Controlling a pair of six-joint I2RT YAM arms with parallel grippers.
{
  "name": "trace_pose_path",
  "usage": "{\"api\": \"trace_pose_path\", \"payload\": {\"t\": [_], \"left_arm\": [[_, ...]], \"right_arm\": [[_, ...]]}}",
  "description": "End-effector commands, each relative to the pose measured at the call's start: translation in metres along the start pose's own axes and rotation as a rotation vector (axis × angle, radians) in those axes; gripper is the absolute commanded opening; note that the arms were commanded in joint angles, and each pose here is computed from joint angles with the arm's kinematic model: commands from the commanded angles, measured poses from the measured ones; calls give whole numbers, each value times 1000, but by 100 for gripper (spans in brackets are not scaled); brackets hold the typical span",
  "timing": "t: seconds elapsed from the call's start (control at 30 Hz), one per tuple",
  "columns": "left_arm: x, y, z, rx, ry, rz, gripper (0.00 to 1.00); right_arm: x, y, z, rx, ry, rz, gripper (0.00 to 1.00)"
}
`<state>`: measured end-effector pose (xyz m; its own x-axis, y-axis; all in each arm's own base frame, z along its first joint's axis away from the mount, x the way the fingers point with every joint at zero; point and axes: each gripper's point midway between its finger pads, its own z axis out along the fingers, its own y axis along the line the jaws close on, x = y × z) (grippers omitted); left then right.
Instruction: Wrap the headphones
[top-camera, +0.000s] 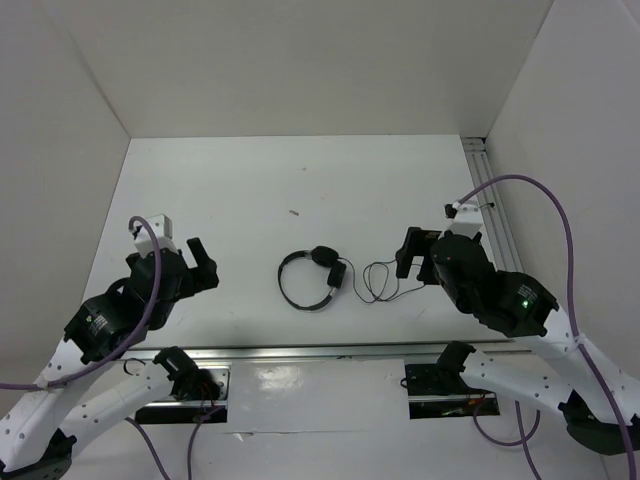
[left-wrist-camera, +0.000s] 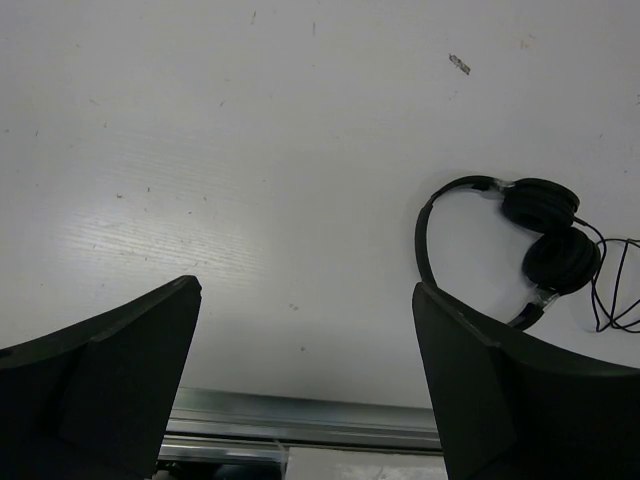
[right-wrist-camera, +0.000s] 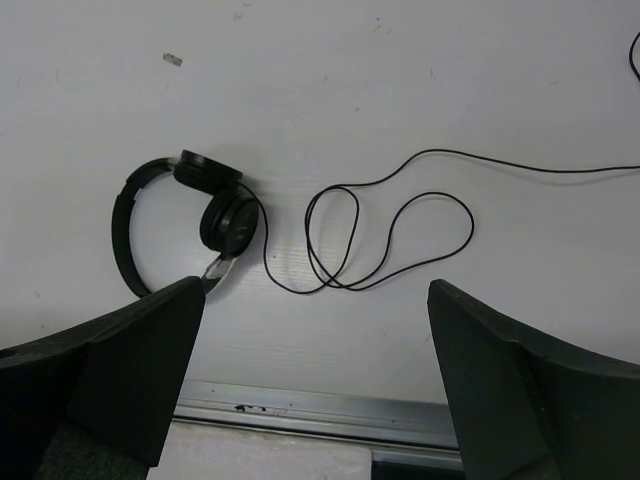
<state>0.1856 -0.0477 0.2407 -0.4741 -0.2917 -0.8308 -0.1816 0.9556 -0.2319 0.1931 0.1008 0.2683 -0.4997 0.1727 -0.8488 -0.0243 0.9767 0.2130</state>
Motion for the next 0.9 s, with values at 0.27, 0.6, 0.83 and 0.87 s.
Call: {"api": "trace_pose_path", "payload": {"t": [0.27, 0.6, 0.83, 0.87], "left_arm": [[16, -48, 26, 40, 144, -89, 100], [125, -88, 93, -55, 362, -213, 100], [162, -98, 118, -159, 403, -158, 100], [164, -100, 120, -162, 403, -166, 100]], "right_arm": [[-4, 16, 11, -33, -25, 3, 100], [11, 41, 28, -110, 28, -34, 100], [27, 63, 40, -215, 50, -47, 100], [29, 67, 39, -230, 57, -51, 100]]}}
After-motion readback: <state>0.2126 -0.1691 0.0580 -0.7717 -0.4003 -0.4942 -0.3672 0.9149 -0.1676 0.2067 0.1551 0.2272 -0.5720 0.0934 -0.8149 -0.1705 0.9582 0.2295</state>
